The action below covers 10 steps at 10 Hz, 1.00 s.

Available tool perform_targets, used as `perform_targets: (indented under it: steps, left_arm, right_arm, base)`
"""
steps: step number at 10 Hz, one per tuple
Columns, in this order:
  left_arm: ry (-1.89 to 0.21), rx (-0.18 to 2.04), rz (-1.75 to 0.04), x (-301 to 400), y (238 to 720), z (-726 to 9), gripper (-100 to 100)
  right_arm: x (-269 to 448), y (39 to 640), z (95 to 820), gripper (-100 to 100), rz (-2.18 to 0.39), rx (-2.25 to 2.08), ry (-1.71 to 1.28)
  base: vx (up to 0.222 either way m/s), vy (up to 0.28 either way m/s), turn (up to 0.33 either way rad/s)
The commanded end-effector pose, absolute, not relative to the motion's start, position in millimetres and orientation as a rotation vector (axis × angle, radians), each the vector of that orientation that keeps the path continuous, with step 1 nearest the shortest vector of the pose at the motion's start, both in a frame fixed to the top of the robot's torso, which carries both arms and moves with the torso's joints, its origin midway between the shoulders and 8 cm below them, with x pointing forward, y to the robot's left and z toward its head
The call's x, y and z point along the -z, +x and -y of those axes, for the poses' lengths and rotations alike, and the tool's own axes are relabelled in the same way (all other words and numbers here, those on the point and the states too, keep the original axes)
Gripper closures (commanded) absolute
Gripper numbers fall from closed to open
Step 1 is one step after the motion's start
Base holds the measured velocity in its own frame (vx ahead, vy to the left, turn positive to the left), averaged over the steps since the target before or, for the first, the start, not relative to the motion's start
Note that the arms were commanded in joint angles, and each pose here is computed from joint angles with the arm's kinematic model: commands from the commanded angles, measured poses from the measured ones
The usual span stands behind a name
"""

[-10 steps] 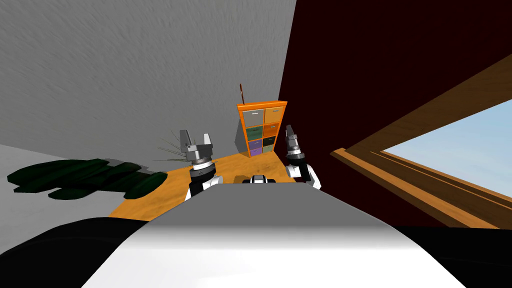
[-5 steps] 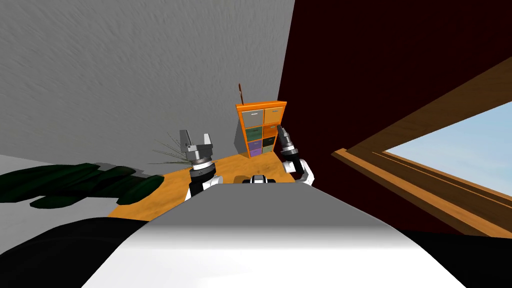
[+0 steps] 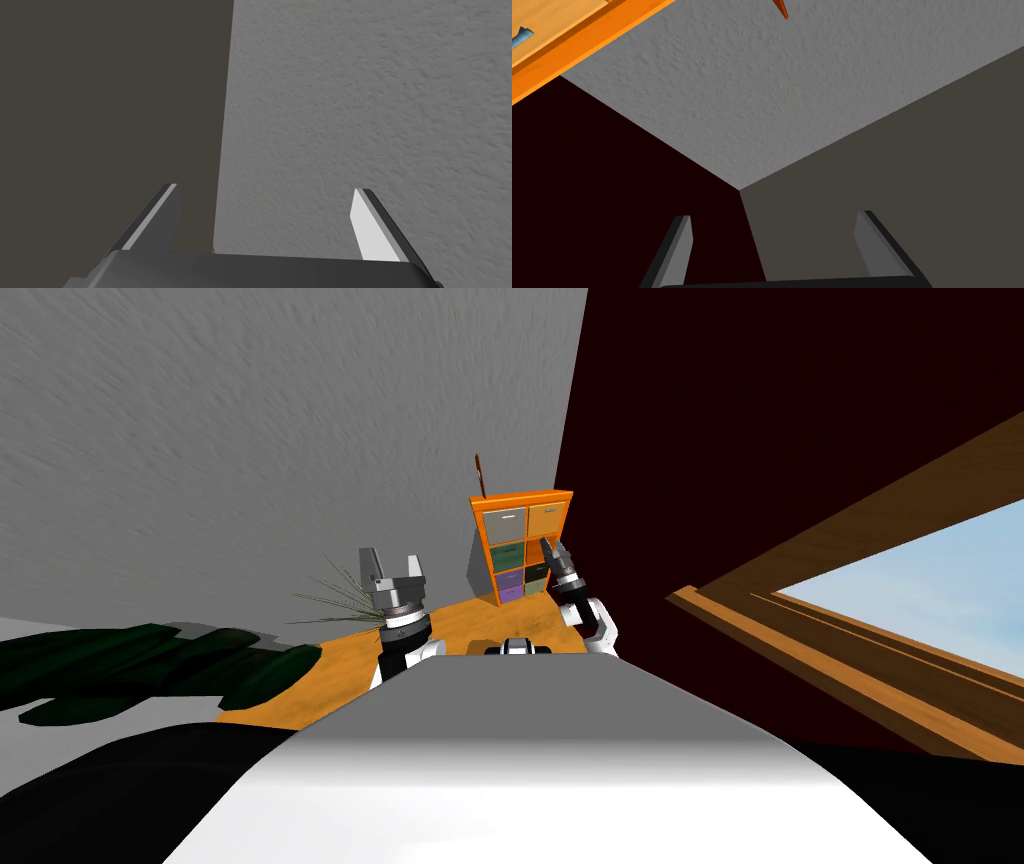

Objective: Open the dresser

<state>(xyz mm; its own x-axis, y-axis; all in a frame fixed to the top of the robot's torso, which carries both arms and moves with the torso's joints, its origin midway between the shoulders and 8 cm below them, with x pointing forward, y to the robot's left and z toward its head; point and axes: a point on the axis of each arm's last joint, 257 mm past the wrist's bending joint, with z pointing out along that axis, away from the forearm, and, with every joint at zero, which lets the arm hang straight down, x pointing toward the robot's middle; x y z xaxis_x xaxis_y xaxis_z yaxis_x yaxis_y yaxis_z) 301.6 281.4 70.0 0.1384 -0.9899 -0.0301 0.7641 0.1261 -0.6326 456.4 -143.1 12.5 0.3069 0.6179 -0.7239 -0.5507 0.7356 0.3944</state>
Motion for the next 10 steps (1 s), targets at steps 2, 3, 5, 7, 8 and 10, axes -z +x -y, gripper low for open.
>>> perform_targets:
  steps: [2,3,5,7,8,10]
  left_arm:
    - [-0.541,1.361,-0.512,-70,302,-281,0]
    - [-0.541,1.361,-0.512,-70,302,-281,0]
    - [-0.541,1.361,-0.512,-70,302,-281,0]
    - [-0.541,1.361,-0.512,-70,302,-281,0]
    - [-0.541,1.361,-0.512,-70,302,-281,0]
    - [-0.541,1.361,-0.512,-70,302,-281,0]
  right_arm:
    - [-8,482,119,-100,-1.040,-0.624,-0.041]
    - [-12,483,118,-100,-1.030,-0.604,-0.057]
    - [-12,494,106,-100,-1.042,-0.526,-0.118]
    - [-13,505,95,-100,-1.051,-0.447,-0.180]
    - [-11,515,85,-100,-1.065,-0.389,-0.225]
    - [-13,525,73,-100,-1.064,-0.306,-0.289]
  base:
    - [0.050,0.029,-0.043]
    - [0.047,0.032,-0.031]
    - [0.052,0.034,-0.048]
    - [0.040,0.030,-0.047]
    - [0.049,0.046,-0.054]
    - [0.051,0.034,-0.050]
